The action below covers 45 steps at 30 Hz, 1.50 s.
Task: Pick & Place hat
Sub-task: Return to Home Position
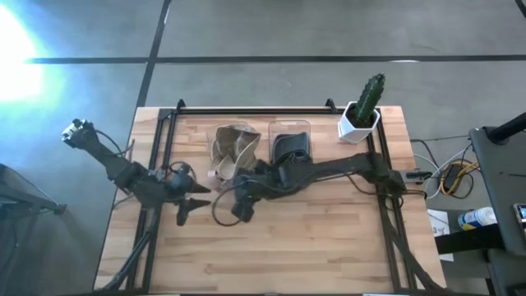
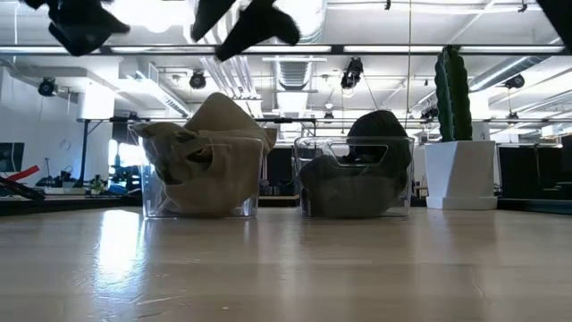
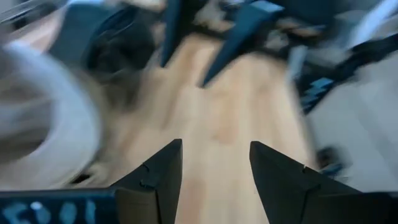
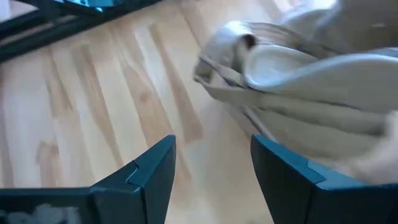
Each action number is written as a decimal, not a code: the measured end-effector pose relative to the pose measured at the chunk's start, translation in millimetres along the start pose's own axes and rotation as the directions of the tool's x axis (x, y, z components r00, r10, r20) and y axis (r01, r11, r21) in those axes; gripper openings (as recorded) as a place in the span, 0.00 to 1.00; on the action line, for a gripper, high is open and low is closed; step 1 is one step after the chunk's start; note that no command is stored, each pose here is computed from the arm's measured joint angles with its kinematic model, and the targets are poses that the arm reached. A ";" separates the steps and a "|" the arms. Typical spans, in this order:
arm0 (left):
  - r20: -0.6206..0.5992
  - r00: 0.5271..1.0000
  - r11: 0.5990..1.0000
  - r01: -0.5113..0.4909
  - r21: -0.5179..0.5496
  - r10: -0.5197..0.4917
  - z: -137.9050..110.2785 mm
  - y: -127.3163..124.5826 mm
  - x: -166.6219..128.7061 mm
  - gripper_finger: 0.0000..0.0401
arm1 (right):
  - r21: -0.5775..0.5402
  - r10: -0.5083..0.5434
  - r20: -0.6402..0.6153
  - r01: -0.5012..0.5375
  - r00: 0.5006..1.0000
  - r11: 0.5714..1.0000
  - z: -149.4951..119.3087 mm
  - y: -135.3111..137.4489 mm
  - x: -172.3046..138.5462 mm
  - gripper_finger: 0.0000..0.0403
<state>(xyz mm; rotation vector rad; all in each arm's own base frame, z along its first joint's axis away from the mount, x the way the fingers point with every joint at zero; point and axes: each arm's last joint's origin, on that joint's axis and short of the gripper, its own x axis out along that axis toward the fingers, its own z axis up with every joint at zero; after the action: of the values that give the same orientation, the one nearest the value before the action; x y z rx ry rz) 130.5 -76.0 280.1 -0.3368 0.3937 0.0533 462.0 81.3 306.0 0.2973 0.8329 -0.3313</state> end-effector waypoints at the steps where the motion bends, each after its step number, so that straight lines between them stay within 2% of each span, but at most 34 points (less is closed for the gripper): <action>1: 0.033 0.998 0.999 0.049 -0.006 -0.049 0.4 0.3 -1.8 0.45 | -0.004 -0.012 0.002 0.012 1.000 1.000 -2.7 -1.7 -7.8 0.50; 4: 0.154 0.967 0.978 0.208 -0.012 -0.204 0.0 0.6 -4.3 0.45 | 0.010 -0.021 0.001 0.021 1.000 1.000 -15.9 -7.4 -27.1 0.50; 7: 0.258 0.919 0.950 0.312 -0.007 -0.299 -8.0 5.4 -3.1 0.45 | 0.042 -0.011 -0.001 0.011 1.000 0.999 -33.1 -15.0 -43.9 0.50; 12: 0.288 0.907 0.945 0.326 -0.021 -0.307 -21.7 20.9 -2.3 0.45 | 0.088 -0.013 -0.001 0.013 1.000 0.996 -59.4 -41.7 -78.1 0.50; 16: 0.287 0.885 0.922 0.387 -0.019 -0.366 -22.7 30.1 -7.6 0.45 | 0.147 -0.081 0.033 0.075 0.996 0.986 -79.5 -71.0 -105.4 0.50; 18: 0.268 0.905 0.937 0.350 -0.021 -0.332 -24.9 36.8 -8.3 0.45 | 0.144 -0.135 0.047 0.127 0.990 0.981 -90.0 -86.4 -119.8 0.50; 20: 0.256 0.932 0.961 0.273 -0.034 -0.256 -27.1 45.1 -8.7 0.45 | 0.154 -0.182 0.066 0.170 0.981 0.973 -99.3 -101.9 -134.7 0.50; 23: 0.259 0.953 0.980 0.181 -0.080 -0.155 -28.7 55.3 -10.5 0.45 | 0.319 -0.158 0.105 0.117 0.982 0.940 -111.4 -118.2 -155.6 0.50; 25: 0.267 0.947 0.977 0.203 -0.068 -0.179 -27.7 57.0 -13.2 0.45 | 0.359 -0.119 0.159 0.055 0.980 0.932 -118.5 -124.0 -164.2 0.50; 28: 0.275 0.937 0.972 0.231 -0.030 -0.215 -26.7 57.7 -16.8 0.45 | 0.298 -0.051 0.254 -0.028 0.966 0.954 -128.1 -128.8 -167.4 0.50; 33: 0.227 0.958 0.983 0.184 -0.017 -0.176 -33.6 63.0 -18.4 0.45 | 0.218 0.038 0.382 -0.130 0.923 0.967 -149.3 -139.4 -161.2 0.50; 38: 0.231 0.967 0.991 0.123 -0.043 -0.110 -36.6 67.4 -20.5 0.45 | 0.160 0.110 0.514 -0.221 0.851 0.962 -174.8 -149.2 -143.8 0.50; 45: 0.321 0.945 0.993 -0.022 -0.120 0.060 -35.9 74.6 -24.8 0.45 | 0.090 0.209 0.645 -0.344 0.735 0.935 -216.0 -166.6 -120.4 0.50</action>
<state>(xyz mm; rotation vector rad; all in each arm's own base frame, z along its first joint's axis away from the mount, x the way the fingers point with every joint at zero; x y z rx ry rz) 85.9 -17.2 235.3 -0.4255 0.0704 0.1709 175.6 33.2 238.7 0.4660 0.0774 -0.2084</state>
